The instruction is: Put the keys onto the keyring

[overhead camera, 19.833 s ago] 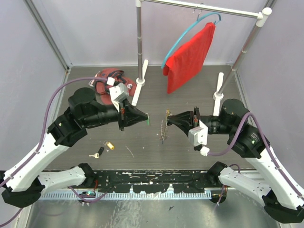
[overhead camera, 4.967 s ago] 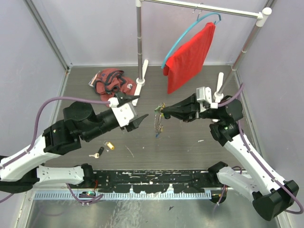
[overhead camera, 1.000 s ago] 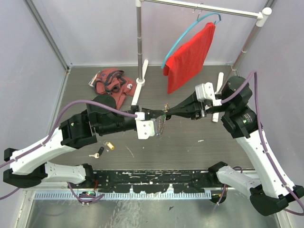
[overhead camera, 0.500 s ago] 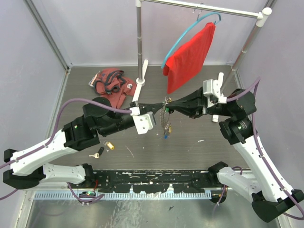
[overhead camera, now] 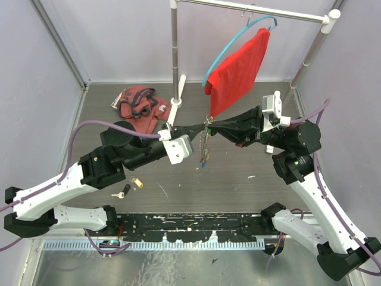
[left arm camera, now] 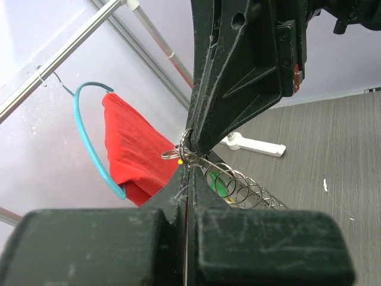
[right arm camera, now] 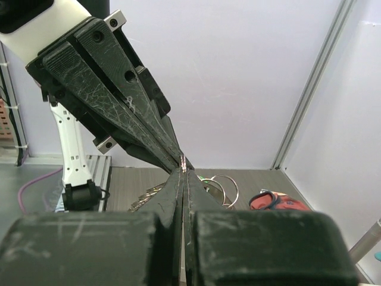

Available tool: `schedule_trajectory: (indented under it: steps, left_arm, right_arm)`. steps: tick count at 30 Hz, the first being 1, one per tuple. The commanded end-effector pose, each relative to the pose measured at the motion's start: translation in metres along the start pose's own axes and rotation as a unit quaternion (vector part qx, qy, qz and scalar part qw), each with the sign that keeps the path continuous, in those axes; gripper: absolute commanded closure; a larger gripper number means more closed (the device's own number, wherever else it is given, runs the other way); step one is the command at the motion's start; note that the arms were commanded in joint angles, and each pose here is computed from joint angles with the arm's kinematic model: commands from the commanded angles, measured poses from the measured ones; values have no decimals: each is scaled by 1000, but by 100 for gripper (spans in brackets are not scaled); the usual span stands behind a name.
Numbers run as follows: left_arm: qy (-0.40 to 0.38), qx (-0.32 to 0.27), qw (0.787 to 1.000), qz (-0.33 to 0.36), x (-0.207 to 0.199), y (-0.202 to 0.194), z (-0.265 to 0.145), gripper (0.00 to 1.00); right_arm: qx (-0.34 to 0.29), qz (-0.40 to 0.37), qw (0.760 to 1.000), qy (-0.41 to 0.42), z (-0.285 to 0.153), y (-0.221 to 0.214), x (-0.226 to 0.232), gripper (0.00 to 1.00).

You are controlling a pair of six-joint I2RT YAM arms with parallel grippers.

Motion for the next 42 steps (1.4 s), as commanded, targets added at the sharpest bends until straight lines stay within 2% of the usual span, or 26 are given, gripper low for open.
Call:
schedule_trajectory:
  steps: [1, 15, 28, 36, 39, 42]
  left_arm:
    - [-2, 1, 1000, -10, -3, -4, -1, 100]
    - [-13, -20, 999, -38, -7, -1, 4, 100]
    - [-34, -49, 996, -66, -12, 5, 5, 100]
    - [-51, -81, 991, -89, -15, 13, 11, 99]
    - [-57, -84, 991, -90, -17, 14, 13, 92]
    - [-56, -85, 991, -90, -17, 14, 12, 75]
  right_arm:
    - [-72, -55, 994, -63, 0, 35, -6, 99]
    - [-126, -36, 985, -115, -1, 35, -10, 99]
    - [-172, -34, 980, -98, 3, 33, -8, 99]
    - [-175, -24, 980, -95, 7, 26, -9, 99]
    - [-170, -21, 980, -99, 8, 22, -10, 99]
    - [-164, -23, 981, -100, 7, 21, -10, 99]
Point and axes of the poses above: each gripper's point midway between its finger pads, its own z axis out along the fingers, its own x axis along the line the jaws close on, y = z × x, the point moved 10 cm from there along -z, back along the fingers, and after that the axes turned 12 degrees about -z, right-handed, at the moved point
